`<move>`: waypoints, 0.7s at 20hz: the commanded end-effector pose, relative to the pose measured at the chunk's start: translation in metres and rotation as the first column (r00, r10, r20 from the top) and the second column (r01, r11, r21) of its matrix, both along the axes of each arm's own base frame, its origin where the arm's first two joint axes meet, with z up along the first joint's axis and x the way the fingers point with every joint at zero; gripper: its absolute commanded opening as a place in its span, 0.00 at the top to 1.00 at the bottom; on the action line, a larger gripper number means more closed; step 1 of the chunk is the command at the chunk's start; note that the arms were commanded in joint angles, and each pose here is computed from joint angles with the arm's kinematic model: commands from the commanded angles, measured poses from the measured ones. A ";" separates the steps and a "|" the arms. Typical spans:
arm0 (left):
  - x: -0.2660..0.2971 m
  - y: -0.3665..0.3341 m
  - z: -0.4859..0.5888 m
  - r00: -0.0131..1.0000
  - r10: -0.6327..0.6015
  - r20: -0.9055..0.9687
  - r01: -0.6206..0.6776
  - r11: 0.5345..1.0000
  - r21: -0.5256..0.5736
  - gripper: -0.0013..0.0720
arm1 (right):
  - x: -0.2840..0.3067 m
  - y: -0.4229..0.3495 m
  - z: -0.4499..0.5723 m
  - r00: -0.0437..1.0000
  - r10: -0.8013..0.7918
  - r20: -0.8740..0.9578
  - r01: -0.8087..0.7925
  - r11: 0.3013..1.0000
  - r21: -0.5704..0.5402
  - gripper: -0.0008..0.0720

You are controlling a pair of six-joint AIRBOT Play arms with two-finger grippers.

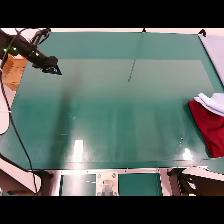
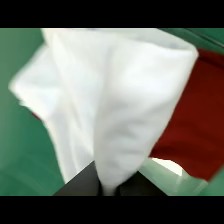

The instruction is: Fold the shirts.

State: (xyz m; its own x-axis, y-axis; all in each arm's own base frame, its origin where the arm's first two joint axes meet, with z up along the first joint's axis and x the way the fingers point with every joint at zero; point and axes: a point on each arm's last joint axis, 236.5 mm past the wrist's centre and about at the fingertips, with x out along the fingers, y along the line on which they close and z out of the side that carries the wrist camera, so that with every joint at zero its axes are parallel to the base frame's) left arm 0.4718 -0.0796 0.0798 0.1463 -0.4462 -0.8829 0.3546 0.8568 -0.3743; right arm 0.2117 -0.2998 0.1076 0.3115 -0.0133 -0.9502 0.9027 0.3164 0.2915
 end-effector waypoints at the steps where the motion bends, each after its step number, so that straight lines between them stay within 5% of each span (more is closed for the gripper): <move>1: -0.002 -0.002 -0.004 1.000 -0.005 -0.013 0.005 1.000 -0.011 0.95 | -0.060 0.010 -0.051 0.962 -0.067 -0.264 0.089 0.994 0.070 0.97; 4: -0.006 -0.003 -0.016 0.999 -0.002 -0.045 0.002 1.000 -0.013 0.95 | -0.086 0.031 -0.104 0.926 -0.043 -0.375 0.105 0.984 0.146 0.91; 5: -0.006 -0.003 -0.018 0.999 0.000 -0.049 -0.001 1.000 -0.014 0.95 | -0.095 0.036 -0.120 0.911 -0.032 -0.411 0.107 0.981 0.161 0.77; 7: -0.003 -0.002 -0.020 0.999 0.008 -0.040 -0.008 1.000 -0.014 0.95 | -0.108 0.044 -0.139 0.887 -0.007 -0.462 0.110 0.974 0.196 0.28; 8: -0.003 -0.003 -0.020 0.999 0.008 -0.039 -0.008 1.000 -0.014 0.95 | -0.108 0.044 -0.141 0.886 -0.004 -0.465 0.111 0.972 0.205 0.24; 11: -0.003 -0.002 -0.020 0.999 0.009 -0.040 -0.010 1.000 -0.014 0.95 | -0.077 0.030 -0.123 0.920 -0.032 -0.390 0.102 0.982 0.159 0.29; 13: 0.000 -0.002 -0.019 0.999 0.023 -0.031 -0.023 1.000 -0.016 0.95 | -0.024 0.021 -0.093 0.968 0.019 -0.249 0.006 0.995 0.101 0.73; 14: 0.001 -0.002 -0.016 0.999 0.042 -0.033 -0.043 0.999 -0.018 0.95 | 0.012 0.023 -0.073 0.985 0.080 -0.150 -0.071 0.995 0.066 0.87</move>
